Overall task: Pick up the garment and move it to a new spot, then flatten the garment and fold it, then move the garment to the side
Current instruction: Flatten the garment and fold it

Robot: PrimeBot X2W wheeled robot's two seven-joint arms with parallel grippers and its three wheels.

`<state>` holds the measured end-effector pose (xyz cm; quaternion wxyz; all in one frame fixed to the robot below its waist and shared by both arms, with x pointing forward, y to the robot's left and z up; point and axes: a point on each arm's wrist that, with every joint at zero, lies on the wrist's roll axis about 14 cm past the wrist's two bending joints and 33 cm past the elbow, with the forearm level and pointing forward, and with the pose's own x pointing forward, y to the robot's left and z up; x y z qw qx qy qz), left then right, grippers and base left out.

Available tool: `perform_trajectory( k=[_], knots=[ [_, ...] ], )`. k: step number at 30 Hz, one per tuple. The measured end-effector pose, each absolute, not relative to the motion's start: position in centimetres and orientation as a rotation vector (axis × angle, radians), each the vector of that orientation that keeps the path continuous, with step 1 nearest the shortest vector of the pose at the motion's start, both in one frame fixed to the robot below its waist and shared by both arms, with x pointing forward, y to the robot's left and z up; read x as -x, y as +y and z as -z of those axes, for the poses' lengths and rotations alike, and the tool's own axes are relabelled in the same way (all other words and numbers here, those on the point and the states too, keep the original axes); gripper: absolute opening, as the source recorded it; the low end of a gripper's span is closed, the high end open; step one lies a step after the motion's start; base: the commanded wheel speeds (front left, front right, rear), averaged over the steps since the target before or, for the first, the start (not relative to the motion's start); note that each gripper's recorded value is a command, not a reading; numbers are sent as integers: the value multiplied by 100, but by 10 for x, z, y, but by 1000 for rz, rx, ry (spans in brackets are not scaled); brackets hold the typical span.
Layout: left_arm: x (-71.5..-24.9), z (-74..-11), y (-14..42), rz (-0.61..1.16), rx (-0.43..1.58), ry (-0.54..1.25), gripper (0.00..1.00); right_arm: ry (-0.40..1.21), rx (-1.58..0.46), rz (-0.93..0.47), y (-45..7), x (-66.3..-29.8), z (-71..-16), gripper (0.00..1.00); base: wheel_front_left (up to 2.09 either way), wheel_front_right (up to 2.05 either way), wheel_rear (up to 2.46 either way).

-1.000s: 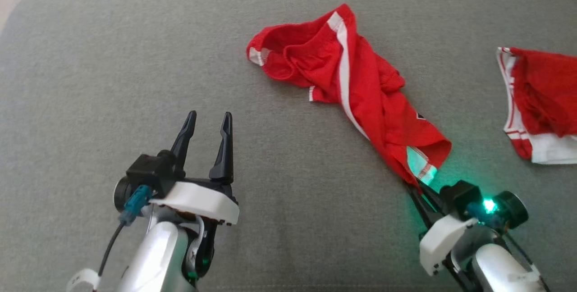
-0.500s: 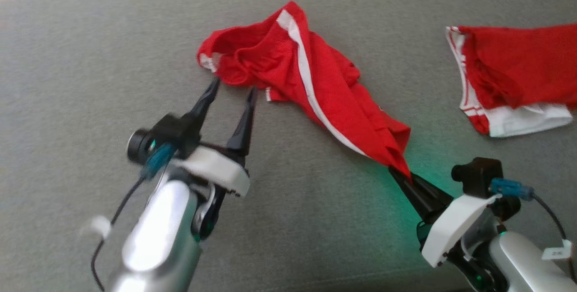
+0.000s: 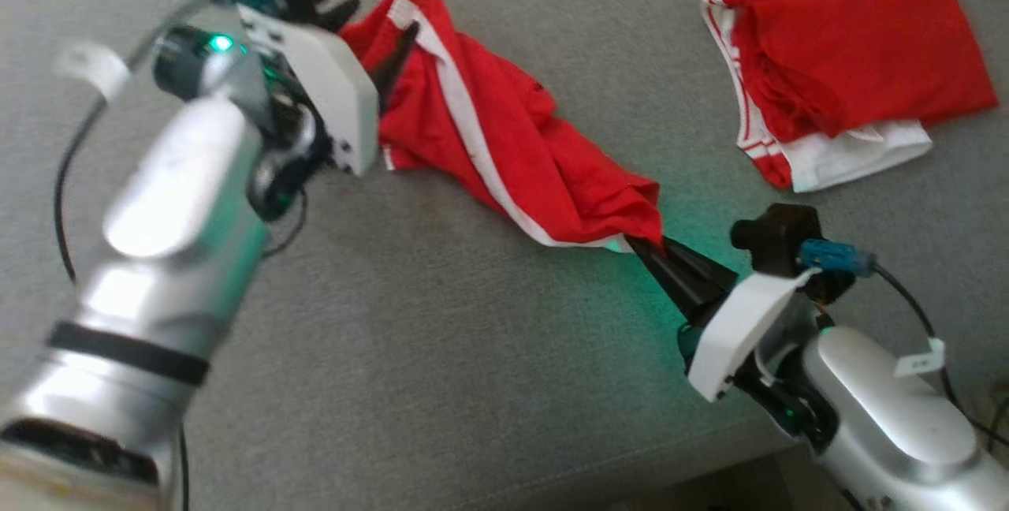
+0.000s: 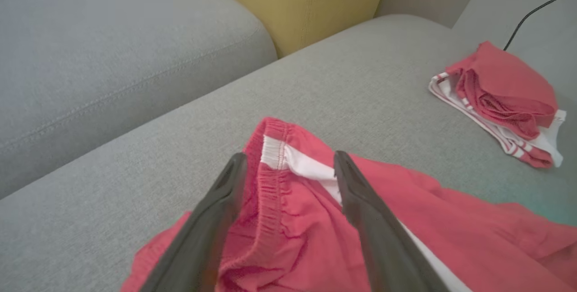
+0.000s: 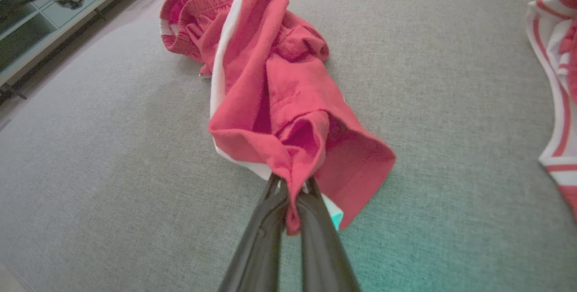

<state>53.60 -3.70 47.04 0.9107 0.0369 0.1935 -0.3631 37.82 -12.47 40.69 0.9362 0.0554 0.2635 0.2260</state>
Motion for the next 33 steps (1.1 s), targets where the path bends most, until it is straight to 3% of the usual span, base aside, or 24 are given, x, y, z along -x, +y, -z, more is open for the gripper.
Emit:
perform_trajectory(
  k=[7, 30, 32, 33],
  knots=[
    [-543, -435, -34, 789, -182, 529, 100, 551, -118, -454, -127, -383, -396, 0, 0, 0, 0],
    [-555, -420, -59, 848, -100, 570, 100, 560, -111, -431, -139, -397, -379, 0, 0, 0, 0],
    [-554, -419, -59, 850, -99, 579, 38, 562, -113, -430, -139, -397, -378, 0, 0, 0, 0],
    [-554, -419, -58, 849, -97, 580, 15, 565, -112, -431, -139, -396, -377, 0, 0, 0, 0]
  ],
)
